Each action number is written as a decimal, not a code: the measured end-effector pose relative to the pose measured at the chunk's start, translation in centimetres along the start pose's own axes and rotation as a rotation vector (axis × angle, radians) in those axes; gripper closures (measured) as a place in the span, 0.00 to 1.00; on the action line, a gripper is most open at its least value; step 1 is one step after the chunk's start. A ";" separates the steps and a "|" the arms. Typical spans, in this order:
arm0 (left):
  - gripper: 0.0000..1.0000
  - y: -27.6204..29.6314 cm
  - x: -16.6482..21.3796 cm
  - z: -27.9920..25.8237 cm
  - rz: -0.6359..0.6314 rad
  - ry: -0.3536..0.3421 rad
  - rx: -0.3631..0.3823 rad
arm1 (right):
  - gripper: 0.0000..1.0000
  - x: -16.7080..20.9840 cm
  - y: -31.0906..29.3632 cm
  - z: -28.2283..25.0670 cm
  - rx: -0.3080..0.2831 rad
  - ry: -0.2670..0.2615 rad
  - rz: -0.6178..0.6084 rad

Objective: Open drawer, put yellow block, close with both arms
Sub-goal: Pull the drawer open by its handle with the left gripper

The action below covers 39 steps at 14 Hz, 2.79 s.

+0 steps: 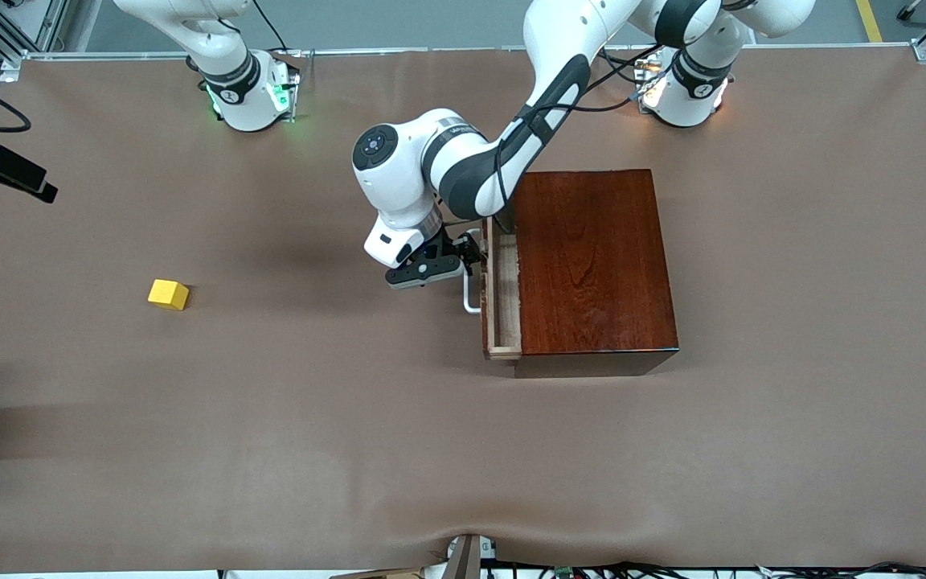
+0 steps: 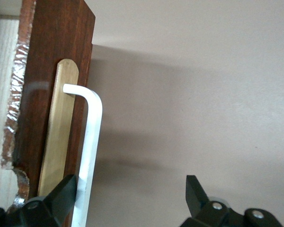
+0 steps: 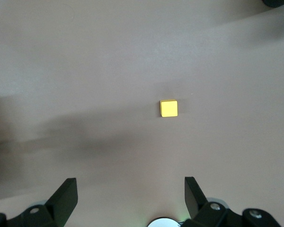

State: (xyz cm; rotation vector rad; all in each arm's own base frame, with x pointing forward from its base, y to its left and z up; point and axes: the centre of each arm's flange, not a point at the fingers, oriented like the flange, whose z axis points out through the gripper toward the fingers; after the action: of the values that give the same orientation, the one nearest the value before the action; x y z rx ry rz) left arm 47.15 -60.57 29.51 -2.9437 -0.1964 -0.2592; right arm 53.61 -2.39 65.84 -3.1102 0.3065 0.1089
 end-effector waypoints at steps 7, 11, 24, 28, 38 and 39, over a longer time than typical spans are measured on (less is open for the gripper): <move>0.00 0.4 -0.2 -0.2 -0.032 0.006 -0.027 | 0.00 0.1 0.0 0.1 -0.001 -0.001 0.001; 0.00 0.6 -0.2 -0.3 -0.046 0.009 -0.043 | 0.00 0.2 0.1 0.2 -0.001 -0.004 0.001; 0.00 1.6 -0.6 -0.9 -0.062 0.007 -0.127 | 0.00 0.3 0.1 0.4 -0.002 -0.007 0.004; 0.00 2.7 -1.0 -1.3 -0.079 0.005 -0.207 | 0.00 0.4 0.3 0.5 -0.003 -0.010 0.006; 0.00 2.4 -0.4 -4.1 -0.117 -0.020 -0.235 | 0.00 0.5 1.0 0.5 -0.002 -0.010 0.021; 0.00 1.9 0.1 -5.2 -0.123 -0.019 -0.225 | 0.00 0.5 1.0 0.5 -0.002 -0.010 0.021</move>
State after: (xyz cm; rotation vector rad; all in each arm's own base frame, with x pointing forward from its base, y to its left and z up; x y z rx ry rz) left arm 46.65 -63.36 34.22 -3.1624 -0.3747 -0.2876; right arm 53.84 -3.50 65.29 -3.1075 0.3394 0.1256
